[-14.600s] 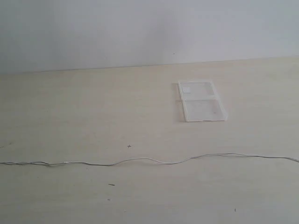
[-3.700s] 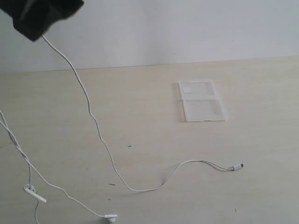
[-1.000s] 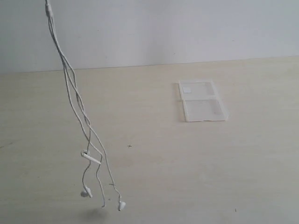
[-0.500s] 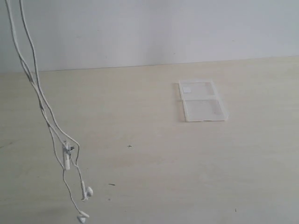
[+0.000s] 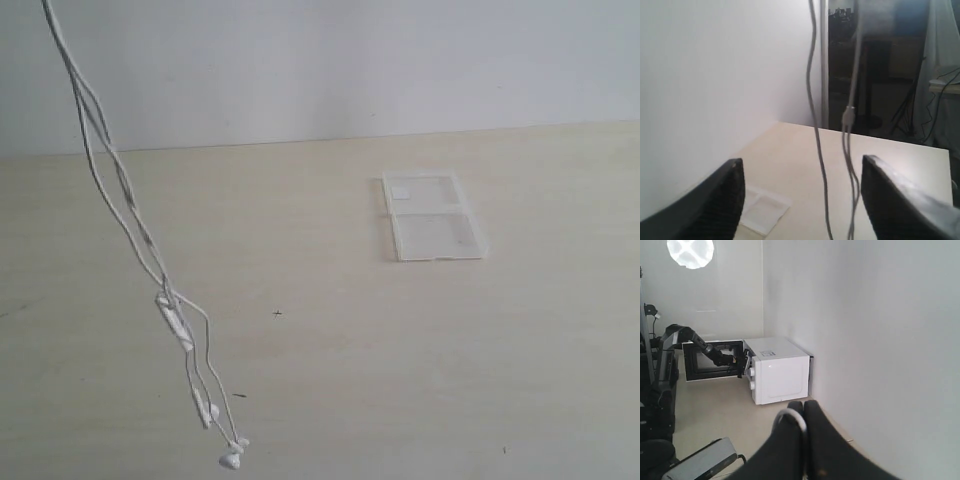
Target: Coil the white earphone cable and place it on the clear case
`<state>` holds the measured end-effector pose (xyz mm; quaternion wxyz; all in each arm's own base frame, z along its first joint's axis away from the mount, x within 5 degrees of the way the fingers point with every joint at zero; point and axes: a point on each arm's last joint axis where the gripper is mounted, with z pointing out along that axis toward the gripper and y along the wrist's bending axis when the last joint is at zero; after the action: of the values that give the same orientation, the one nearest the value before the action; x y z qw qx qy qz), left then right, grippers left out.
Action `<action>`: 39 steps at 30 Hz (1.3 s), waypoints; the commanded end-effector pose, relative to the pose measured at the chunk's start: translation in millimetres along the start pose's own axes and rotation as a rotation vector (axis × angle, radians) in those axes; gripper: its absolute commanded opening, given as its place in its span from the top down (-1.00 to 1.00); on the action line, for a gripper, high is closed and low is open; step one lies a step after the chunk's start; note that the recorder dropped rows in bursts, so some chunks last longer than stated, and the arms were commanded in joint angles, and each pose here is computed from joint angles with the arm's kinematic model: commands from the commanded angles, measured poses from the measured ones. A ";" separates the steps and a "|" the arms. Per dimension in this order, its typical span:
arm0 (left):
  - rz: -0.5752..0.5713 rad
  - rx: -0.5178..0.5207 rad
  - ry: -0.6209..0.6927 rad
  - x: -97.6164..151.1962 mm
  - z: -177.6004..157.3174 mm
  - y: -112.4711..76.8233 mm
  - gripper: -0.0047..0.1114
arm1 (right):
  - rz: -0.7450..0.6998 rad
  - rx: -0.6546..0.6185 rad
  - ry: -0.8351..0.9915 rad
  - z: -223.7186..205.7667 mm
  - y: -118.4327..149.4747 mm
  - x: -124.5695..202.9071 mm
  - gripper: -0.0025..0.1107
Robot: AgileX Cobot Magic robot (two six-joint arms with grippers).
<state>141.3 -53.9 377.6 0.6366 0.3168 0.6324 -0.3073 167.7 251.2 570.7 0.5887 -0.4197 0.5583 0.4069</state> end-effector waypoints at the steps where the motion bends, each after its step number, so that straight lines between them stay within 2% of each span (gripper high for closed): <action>1: -0.028 0.043 -0.003 -1.4 -0.1 -3.7 -0.20 | -0.004 0.015 -0.025 -0.4 -2.6 -2.9 0.96; 8: -0.041 0.084 0.043 6.2 -0.3 -7.3 -0.21 | -0.003 0.016 -0.024 1.2 -3.4 -2.0 0.96; 13: -0.060 0.073 0.052 12.4 0.0 -5.8 -0.35 | 0.039 -0.005 -0.026 8.9 -4.4 2.4 0.96; 26: -0.134 0.045 0.081 29.2 4.8 5.7 -0.35 | 0.075 -0.011 -0.100 17.0 -7.5 0.9 0.96; 39: -0.134 0.069 0.057 30.2 8.0 10.2 -0.30 | 0.086 -0.017 -0.127 16.7 -7.1 -1.6 0.96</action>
<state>153.9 -53.4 348.7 0.5844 0.3071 0.6634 -0.3523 178.9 267.9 568.4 0.5900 -0.3832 0.5412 0.4606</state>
